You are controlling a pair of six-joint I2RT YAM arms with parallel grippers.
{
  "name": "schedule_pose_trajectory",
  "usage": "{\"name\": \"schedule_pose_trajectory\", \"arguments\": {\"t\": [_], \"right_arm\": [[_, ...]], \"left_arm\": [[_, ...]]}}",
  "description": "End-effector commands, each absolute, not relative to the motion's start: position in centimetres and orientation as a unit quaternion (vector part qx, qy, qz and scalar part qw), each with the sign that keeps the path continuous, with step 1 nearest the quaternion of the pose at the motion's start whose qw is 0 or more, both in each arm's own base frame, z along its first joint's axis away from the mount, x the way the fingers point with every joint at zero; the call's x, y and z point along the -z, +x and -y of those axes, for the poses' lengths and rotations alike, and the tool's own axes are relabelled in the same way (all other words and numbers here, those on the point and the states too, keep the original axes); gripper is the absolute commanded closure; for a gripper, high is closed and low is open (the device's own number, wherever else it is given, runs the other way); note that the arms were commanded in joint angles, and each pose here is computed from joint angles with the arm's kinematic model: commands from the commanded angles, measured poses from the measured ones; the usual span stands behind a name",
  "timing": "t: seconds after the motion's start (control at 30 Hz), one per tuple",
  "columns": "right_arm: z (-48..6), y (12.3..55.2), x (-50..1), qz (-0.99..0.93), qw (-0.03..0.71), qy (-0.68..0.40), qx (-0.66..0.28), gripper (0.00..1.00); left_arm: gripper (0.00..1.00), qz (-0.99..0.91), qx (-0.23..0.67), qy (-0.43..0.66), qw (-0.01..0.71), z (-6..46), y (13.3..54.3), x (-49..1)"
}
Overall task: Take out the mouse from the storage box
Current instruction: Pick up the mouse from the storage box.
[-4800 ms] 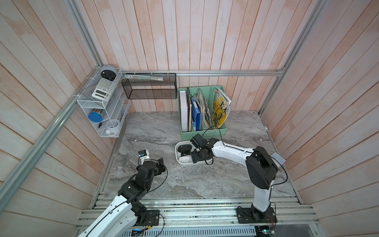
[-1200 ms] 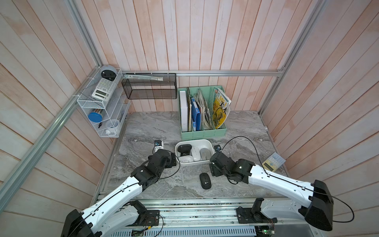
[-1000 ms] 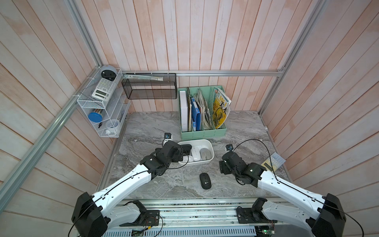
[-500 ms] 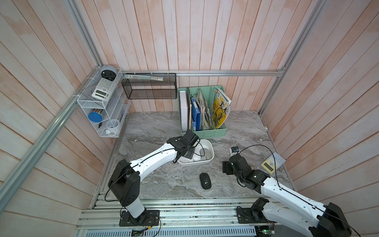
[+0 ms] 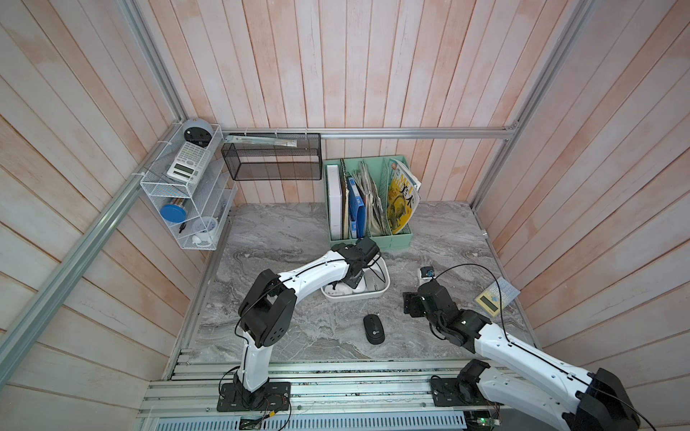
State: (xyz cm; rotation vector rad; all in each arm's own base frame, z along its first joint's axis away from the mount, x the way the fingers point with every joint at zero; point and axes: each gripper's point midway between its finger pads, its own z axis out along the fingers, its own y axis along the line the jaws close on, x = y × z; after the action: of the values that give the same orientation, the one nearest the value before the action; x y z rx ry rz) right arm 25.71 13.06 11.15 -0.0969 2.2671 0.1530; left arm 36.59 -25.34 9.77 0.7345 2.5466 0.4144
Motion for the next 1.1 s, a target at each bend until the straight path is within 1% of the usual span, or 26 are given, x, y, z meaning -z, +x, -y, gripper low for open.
{"name": "schedule_pose_trajectory", "arguments": {"t": [0.0, 0.33, 0.47, 0.57, 0.87, 1.07], "right_arm": [[-13.0, 25.9, -11.3, -0.902, 0.425, -0.034, -0.066, 0.17], [-12.9, 25.9, -11.2, -0.903, 0.425, -0.032, -0.063, 0.17], [-13.0, 25.9, -11.1, -0.903, 0.423, -0.031, -0.064, 0.17], [-12.9, 25.9, -11.1, -0.904, 0.422, -0.031, -0.062, 0.17], [-13.0, 26.0, -11.0, -0.904, 0.422, -0.031, -0.062, 0.17], [-12.9, 26.1, -11.0, -0.904, 0.422, -0.030, -0.059, 0.17]], "left_arm": [[0.10, -0.917, -0.177, 0.282, 0.221, 25.2, 37.2, -9.1], [0.11, -0.911, -0.216, 0.274, 0.221, 25.2, 38.8, -7.5], [0.18, -0.905, -0.244, 0.273, 0.217, 24.8, 39.4, -6.6], [0.19, -0.901, -0.258, 0.272, 0.219, 24.6, 39.7, -6.4], [0.41, -0.901, -0.259, 0.260, 0.230, 23.8, 40.0, -6.1], [0.50, -0.906, -0.257, 0.242, 0.233, 23.2, 40.0, -5.8]]}}
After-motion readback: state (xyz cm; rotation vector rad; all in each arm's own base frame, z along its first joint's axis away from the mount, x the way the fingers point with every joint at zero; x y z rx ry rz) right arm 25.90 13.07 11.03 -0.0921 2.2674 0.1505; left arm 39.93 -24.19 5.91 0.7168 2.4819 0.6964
